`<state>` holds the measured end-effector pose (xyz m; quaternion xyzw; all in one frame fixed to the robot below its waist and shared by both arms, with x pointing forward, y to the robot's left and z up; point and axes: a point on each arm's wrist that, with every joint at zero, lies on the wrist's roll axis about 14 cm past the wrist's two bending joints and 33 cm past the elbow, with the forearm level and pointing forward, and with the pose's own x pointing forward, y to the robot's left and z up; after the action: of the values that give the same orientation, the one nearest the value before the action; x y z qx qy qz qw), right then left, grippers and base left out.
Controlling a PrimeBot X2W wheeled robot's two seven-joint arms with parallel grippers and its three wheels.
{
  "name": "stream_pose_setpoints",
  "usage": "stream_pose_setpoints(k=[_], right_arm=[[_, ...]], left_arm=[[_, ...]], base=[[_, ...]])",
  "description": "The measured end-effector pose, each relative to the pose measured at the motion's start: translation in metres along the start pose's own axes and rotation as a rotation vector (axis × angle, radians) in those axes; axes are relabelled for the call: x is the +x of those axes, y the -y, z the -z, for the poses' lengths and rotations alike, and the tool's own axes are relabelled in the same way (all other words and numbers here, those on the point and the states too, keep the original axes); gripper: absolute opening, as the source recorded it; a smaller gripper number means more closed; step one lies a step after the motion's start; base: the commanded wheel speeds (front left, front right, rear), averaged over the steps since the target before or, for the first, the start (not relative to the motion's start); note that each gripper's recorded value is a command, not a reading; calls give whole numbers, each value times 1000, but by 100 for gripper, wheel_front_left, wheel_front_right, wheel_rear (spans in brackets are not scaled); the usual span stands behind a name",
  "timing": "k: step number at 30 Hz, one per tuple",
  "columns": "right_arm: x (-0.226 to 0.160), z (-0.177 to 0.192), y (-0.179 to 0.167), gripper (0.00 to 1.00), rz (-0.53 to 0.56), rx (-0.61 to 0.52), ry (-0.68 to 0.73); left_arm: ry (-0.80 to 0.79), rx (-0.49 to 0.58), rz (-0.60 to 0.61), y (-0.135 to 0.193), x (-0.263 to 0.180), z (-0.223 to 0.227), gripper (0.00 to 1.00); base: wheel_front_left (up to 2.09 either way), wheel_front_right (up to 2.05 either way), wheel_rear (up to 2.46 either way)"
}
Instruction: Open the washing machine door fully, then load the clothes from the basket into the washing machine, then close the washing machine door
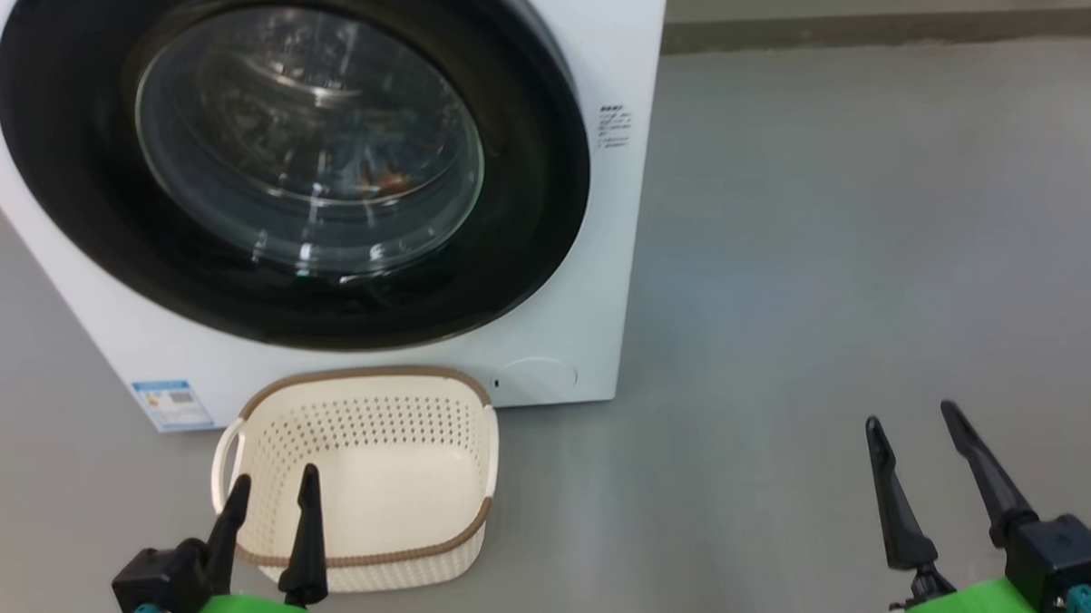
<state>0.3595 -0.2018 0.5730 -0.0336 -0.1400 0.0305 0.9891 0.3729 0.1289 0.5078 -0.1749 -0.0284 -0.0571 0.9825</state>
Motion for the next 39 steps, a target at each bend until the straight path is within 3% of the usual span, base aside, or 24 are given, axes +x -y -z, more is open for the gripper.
stream_pose_setpoints(k=[14,39], right_arm=[[-27,0,13,100,76,9,-17],[-14,8,-9,100,10,28,-31]], left_arm=[[3,8,35,8,-4,-2,100],[14,10,-37,-15,-14,-5,100]], base=[[0,0,0],[0,0,0]])
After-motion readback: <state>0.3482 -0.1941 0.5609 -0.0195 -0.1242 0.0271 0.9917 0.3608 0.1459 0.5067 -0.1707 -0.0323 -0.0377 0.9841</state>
